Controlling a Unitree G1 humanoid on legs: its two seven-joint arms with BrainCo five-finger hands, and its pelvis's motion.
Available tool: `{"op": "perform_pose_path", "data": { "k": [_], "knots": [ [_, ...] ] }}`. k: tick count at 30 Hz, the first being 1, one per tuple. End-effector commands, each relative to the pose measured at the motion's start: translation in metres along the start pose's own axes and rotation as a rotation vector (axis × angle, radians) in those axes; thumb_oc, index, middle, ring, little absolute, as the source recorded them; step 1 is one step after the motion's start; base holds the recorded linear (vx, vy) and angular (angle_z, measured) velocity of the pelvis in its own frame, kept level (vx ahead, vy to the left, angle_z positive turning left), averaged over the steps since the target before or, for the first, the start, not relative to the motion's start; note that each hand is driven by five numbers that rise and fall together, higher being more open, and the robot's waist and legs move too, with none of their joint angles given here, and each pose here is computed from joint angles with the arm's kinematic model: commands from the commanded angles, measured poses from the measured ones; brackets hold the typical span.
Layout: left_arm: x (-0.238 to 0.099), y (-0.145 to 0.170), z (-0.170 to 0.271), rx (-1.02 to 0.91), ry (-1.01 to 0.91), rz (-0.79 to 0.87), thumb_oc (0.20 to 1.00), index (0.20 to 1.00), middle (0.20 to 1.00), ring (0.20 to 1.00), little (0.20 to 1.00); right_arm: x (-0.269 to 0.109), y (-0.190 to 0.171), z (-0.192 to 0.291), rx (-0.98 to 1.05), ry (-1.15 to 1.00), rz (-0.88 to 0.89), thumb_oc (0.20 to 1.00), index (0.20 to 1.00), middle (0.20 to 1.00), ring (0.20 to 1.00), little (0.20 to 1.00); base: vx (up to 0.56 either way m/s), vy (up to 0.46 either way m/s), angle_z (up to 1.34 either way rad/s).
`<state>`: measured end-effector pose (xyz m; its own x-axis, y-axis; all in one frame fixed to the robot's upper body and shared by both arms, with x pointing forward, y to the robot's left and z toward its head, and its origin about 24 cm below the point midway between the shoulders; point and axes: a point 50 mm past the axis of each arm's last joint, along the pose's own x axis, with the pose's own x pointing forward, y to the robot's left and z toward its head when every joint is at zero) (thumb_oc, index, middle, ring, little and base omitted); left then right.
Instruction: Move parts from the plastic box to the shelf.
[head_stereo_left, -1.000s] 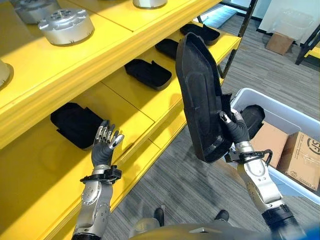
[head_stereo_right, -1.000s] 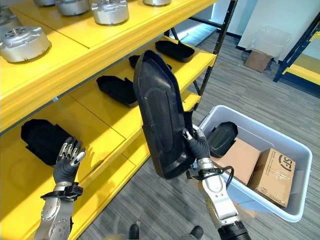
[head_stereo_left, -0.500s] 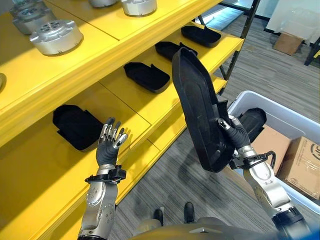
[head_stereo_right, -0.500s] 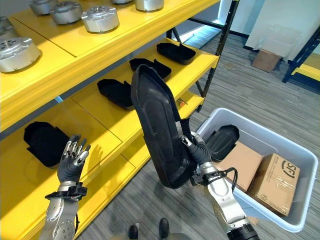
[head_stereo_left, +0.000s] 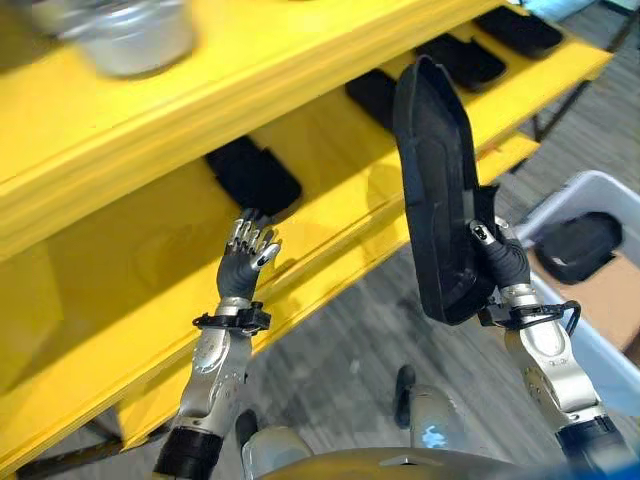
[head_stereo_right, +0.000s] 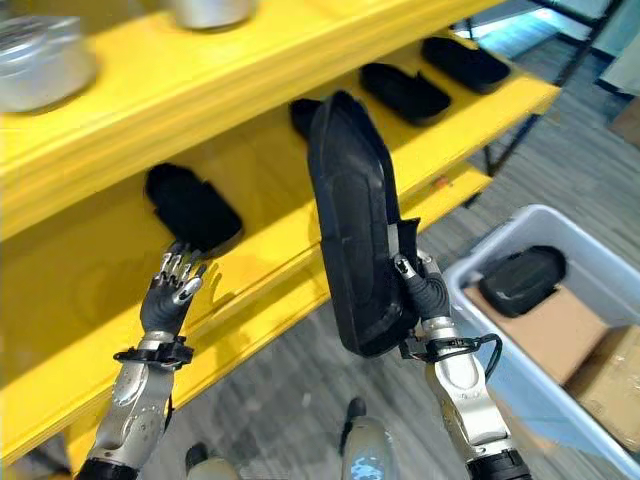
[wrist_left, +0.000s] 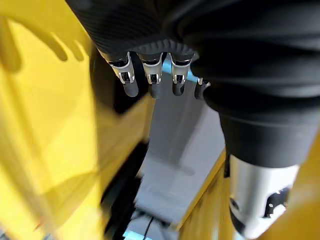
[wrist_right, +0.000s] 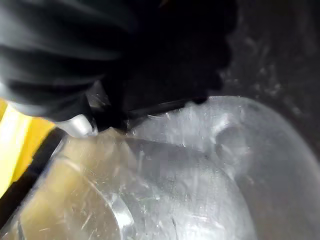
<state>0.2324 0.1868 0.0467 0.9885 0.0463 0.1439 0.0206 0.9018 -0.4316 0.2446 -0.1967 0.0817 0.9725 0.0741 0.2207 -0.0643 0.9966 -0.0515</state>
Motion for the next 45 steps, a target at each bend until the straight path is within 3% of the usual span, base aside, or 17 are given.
{"op": "perform_pose_path", "data": {
  "k": [1, 14, 20, 30, 36, 41, 42, 45],
  "knots": [
    [-0.004, 0.017, 0.033, 0.096, -0.102, 0.003, 1.000, 1.000, 1.000, 1.000, 1.000, 0.012, 0.020, 0.023, 0.054, -0.168, 0.044, 0.200, 0.200, 0.200, 0.200, 0.200, -0.01, 0.188, 0.80],
    [-0.008, 0.028, 0.046, 0.153, -0.125, 0.025, 1.000, 1.000, 1.000, 1.000, 1.000, 0.008, 0.034, 0.006, 0.114, -0.073, 0.110, 0.200, 0.200, 0.200, 0.200, 0.200, 0.06, 0.127, 0.30],
    [-0.007, 0.032, 0.052, 0.174, -0.144, 0.043, 1.000, 1.000, 1.000, 1.000, 1.000, 0.014, 0.058, -0.001, 0.161, -0.036, 0.209, 0.200, 0.200, 0.200, 0.200, 0.200, 0.04, 0.056, 0.19],
    [-0.004, 0.041, 0.061, 0.214, -0.170, 0.103, 1.000, 1.000, 1.000, 1.000, 1.000, 0.050, 0.116, 0.030, 0.220, -0.156, 0.379, 0.200, 0.200, 0.200, 0.200, 0.200, 0.03, 0.006, 0.29],
    [0.003, 0.035, 0.063, 0.208, -0.165, 0.060, 1.000, 1.000, 1.000, 1.000, 1.000, 0.090, 0.132, 0.047, 0.223, -0.190, 0.293, 0.200, 0.200, 0.200, 0.200, 0.200, 0.01, -0.012, 0.19],
    [0.006, 0.024, 0.059, 0.186, -0.116, -0.028, 1.000, 1.000, 1.000, 1.000, 1.000, 0.140, 0.120, 0.095, 0.183, -0.303, 0.154, 0.200, 0.200, 0.200, 0.200, 0.200, -0.09, 0.006, 0.14],
    [0.009, 0.017, 0.059, 0.181, -0.105, -0.078, 1.000, 1.000, 1.000, 1.000, 1.000, 0.164, 0.106, 0.123, 0.183, -0.348, 0.056, 0.200, 0.200, 0.200, 0.200, 0.200, -0.19, 0.027, 0.03],
    [0.012, 0.011, 0.059, 0.173, -0.100, -0.114, 1.000, 1.000, 1.000, 1.000, 1.000, 0.176, 0.102, 0.140, 0.193, -0.367, 0.003, 0.200, 0.200, 0.200, 0.200, 0.200, -0.11, 0.025, 0.01]
  ]
}}
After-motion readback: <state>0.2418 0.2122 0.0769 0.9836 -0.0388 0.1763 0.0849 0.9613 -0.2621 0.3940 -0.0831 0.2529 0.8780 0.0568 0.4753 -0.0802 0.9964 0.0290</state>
